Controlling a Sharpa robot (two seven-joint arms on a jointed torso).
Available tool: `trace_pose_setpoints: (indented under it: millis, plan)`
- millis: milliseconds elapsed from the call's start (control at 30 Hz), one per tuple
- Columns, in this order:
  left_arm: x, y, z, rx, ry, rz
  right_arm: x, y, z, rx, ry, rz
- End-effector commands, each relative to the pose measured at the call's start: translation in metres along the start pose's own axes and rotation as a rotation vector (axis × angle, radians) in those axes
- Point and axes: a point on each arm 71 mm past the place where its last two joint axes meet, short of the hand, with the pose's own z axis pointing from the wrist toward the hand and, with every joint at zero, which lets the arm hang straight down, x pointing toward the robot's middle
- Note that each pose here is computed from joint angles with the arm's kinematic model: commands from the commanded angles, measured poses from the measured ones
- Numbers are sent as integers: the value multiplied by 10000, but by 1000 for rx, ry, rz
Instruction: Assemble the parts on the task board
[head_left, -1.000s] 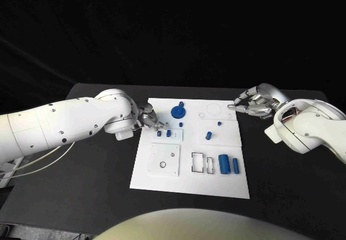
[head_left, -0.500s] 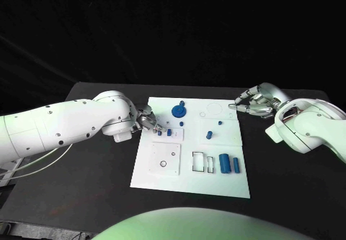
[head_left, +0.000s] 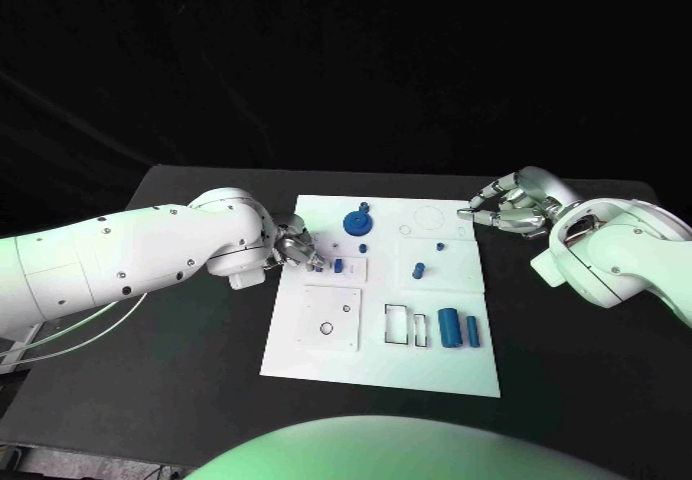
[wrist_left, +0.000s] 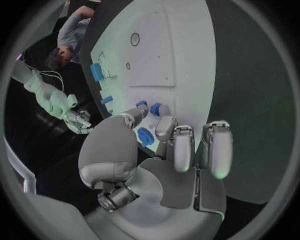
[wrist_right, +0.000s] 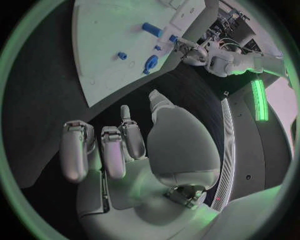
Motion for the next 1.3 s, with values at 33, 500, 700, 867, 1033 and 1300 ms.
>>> trace_pose_setpoints:
  millis: [33, 500, 700, 867, 1033, 1300]
  plan:
    - [21, -26, 14, 9, -4, 5, 11, 6, -1, -7, 8, -10]
    - [42, -33, 18, 15, 19, -7, 11, 2, 0, -4, 11, -11]
    - [61, -35, 13, 20, 44, -27, 11, 2, 1, -4, 10, -11]
    - [63, -37, 11, 24, 47, -34, 10, 0, 2, -4, 9, -11]
    - [61, -36, 8, 28, 46, -41, 8, -2, 3, -3, 8, -11]
    - [50, -32, -20, 32, 49, -47, 5, -7, 3, -2, 8, -11]
